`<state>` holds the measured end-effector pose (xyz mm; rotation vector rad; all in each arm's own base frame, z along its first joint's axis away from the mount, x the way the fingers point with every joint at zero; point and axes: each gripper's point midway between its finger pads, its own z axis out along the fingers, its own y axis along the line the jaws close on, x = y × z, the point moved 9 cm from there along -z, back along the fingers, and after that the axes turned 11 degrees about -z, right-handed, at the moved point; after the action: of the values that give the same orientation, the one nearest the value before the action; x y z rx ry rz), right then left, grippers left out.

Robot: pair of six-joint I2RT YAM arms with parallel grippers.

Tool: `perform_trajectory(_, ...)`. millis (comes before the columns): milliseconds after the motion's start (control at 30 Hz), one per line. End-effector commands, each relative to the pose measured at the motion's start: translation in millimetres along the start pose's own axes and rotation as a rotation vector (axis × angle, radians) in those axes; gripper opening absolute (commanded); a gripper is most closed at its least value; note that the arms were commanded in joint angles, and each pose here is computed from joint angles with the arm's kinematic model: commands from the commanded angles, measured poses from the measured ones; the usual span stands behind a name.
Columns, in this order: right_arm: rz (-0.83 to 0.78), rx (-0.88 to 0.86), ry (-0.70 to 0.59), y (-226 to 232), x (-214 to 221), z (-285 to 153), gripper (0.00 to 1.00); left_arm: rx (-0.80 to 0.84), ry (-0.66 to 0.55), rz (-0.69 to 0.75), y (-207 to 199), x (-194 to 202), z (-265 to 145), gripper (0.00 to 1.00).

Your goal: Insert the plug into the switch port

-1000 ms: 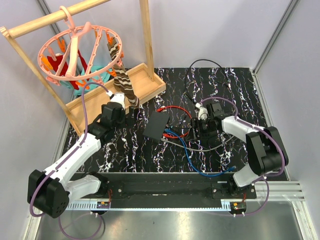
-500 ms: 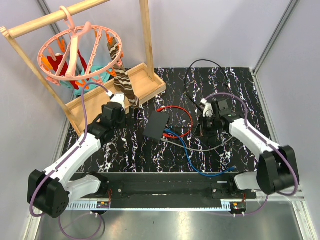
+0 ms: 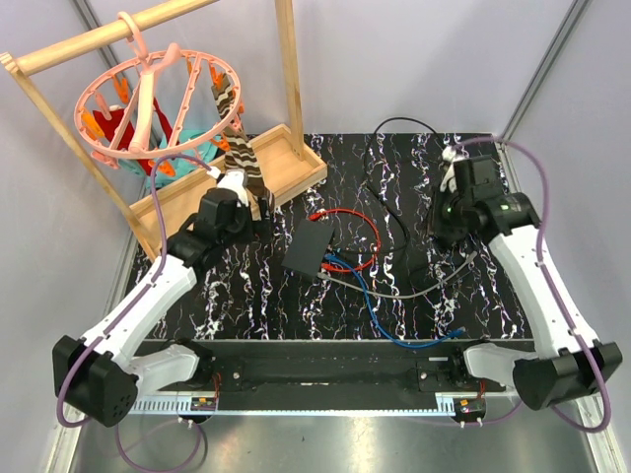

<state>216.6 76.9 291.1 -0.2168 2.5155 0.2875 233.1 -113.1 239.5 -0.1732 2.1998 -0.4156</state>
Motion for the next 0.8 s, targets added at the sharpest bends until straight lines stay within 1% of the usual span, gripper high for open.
perform_trajectory(0, -0.123, 0.043, -0.338, 1.3, -52.9, -41.6, 0.0, 0.135, -0.022, -0.06, -25.0, -24.1, -10.1, 0.99)
perform_trajectory(67, -0.168, -0.008, -0.418, 6.9, -71.1, -44.2, 0.0, 0.163, -0.036, -0.07, -31.4, -32.5, -13.9, 0.99)
perform_trajectory(100, -0.196, -0.019, -0.509, 9.9, -88.6, -51.1, 0.0, 0.187, -0.032, -0.074, -34.8, -34.6, -15.8, 0.99)
perform_trajectory(167, -0.238, -0.06, -0.556, 14.5, -105.7, -48.2, 0.0, 0.227, -0.045, -0.082, -42.1, -42.6, -21.4, 0.99)
perform_trajectory(200, -0.271, -0.078, -0.61, 17.5, -117.8, -52.9, 0.0, 0.243, -0.057, -0.087, -44.8, -46.8, -22.9, 0.99)
perform_trajectory(233, -0.293, -0.106, -0.611, 19.9, -124.0, -47.5, 0.0, 0.27, -0.053, -0.095, -49.0, -48.8, -24.5, 0.99)
perform_trajectory(267, -0.325, -0.165, -0.617, 25.2, -126.1, -46.9, 0.0, 0.294, -0.072, -0.101, -53.9, -56.1, -28.5, 0.99)
perform_trajectory(300, -0.341, -0.183, -0.634, 26.4, -129.3, -44.6, 0.0, 0.313, -0.082, -0.108, -57.4, -60.2, -29.5, 0.99)
perform_trajectory(333, -0.349, -0.2, -0.633, 27.3, -129.5, -40.2, 0.0, 0.338, -0.073, -0.12, -61.5, -62.0, -29.0, 0.99)
perform_trajectory(400, -0.349, -0.208, -0.615, 25.8, -123.9, -27.1, 0.0, 0.364, -0.094, -0.132, -67.1, -69.0, -28.6, 0.99)
perform_trajectory(500, -0.337, -0.192, -0.572, 21.5, -114.0, -12.5, 0.0, 0.339, -0.076, -0.128, -68.0, -64.5, -13.2, 0.99)
perform_trajectory(600, -0.333, -0.193, -0.535, 19.0, -102.7, -0.9, 0.0, 0.28, -0.009, -0.083, -65.0, -51.1, 12.7, 0.99)
perform_trajectory(633, -0.343, -0.211, -0.528, 19.9, -99.1, -0.5, 0.0, 0.294, 0.016, -0.072, -66.2, -48.1, 14.9, 0.99)
perform_trajectory(667, -0.358, -0.267, -0.5, 22.1, -90.9, 7.0, 0.0, 0.302, 0.029, -0.072, -67.5, -46.5, 17.5, 0.99)
perform_trajectory(733, -0.378, -0.32, -0.516, 26.7, -84.9, 7.6, 0.0, 0.341, 0.056, -0.07, -76.1, -43.0, 19.1, 0.99)
perform_trajectory(767, -0.38, -0.36, -0.509, 27.7, -78.3, 14.1, 0.0, 0.369, 0.047, -0.072, -83.3, -47.1, 17.2, 0.99)
